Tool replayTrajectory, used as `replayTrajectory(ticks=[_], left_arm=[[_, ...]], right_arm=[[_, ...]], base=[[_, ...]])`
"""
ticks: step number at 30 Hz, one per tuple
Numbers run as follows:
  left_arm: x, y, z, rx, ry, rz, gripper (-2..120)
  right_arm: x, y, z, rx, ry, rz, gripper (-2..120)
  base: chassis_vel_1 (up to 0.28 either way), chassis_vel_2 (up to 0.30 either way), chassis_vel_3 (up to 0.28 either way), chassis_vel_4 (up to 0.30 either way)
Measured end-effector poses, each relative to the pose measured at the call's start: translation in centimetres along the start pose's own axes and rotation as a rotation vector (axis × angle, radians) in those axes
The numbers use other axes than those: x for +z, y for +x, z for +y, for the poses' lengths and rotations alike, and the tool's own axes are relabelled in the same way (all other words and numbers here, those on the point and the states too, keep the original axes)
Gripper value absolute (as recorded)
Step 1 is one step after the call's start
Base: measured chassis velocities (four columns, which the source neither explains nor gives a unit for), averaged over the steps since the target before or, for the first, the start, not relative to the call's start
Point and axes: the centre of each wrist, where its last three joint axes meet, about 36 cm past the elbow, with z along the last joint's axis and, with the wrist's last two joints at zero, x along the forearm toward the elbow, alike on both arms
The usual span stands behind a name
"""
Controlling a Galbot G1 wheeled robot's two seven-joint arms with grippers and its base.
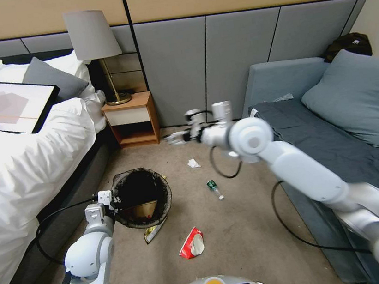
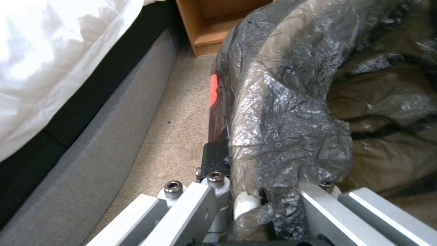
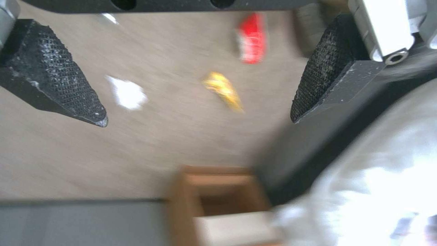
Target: Pick up the trash bin, then pick up the garbage from the floor and place it into the trash bin.
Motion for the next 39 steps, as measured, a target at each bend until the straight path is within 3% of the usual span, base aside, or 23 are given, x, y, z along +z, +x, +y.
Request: replayTrajectory(ticks=[2,8,10,12,14,16,21,39], left_arm=[[-0.2,0.0,0.1,0.0,-0.005,-0.005,1],[-0.2,0.0,0.1,0.0,-0.008,-0.005,1],[-0.1,0.1,0.1,-0.001,-0.008,-0.002,1],[-0.1,0.1,0.1,-0.002,-0.008,-0.002,1],[-0.1,0.1,0.3,-0.005,-0.009,-0.002,1],[-0.1,0.1,0.3,-0.005,-0.01,-0.002,1],[0.0,0.1,0.2,-0.005,-0.009,-0.001,1],[0.4,0.2,0.3,-0.008,-0.013,0.013,1]], right_arm=[[1.4,0.1,-1.7,0.057,-0.016,0.002,100],[4.4,0.2,-3.1,0.122,-0.046,0.023,100],[7.5,0.2,-3.8,0.163,-0.067,0.064,100],[8.3,0.2,-4.0,0.173,-0.068,0.072,100],[12.0,-0.3,-4.4,0.225,-0.063,0.116,100],[12.6,-0.4,-4.5,0.232,-0.064,0.125,100],[17.1,-2.0,-3.5,0.292,-0.089,0.21,100],[21.6,-7.1,2.1,0.28,-0.189,0.328,100]], base=[[0.0,0.0,0.0,0.0],[0.0,0.0,0.0,0.0],[0.0,0.0,0.0,0.0],[0.0,0.0,0.0,0.0],[0.0,0.0,0.0,0.0],[0.0,0.0,0.0,0.0],[0.0,0.0,0.0,0.0],[0.0,0.0,0.0,0.0]])
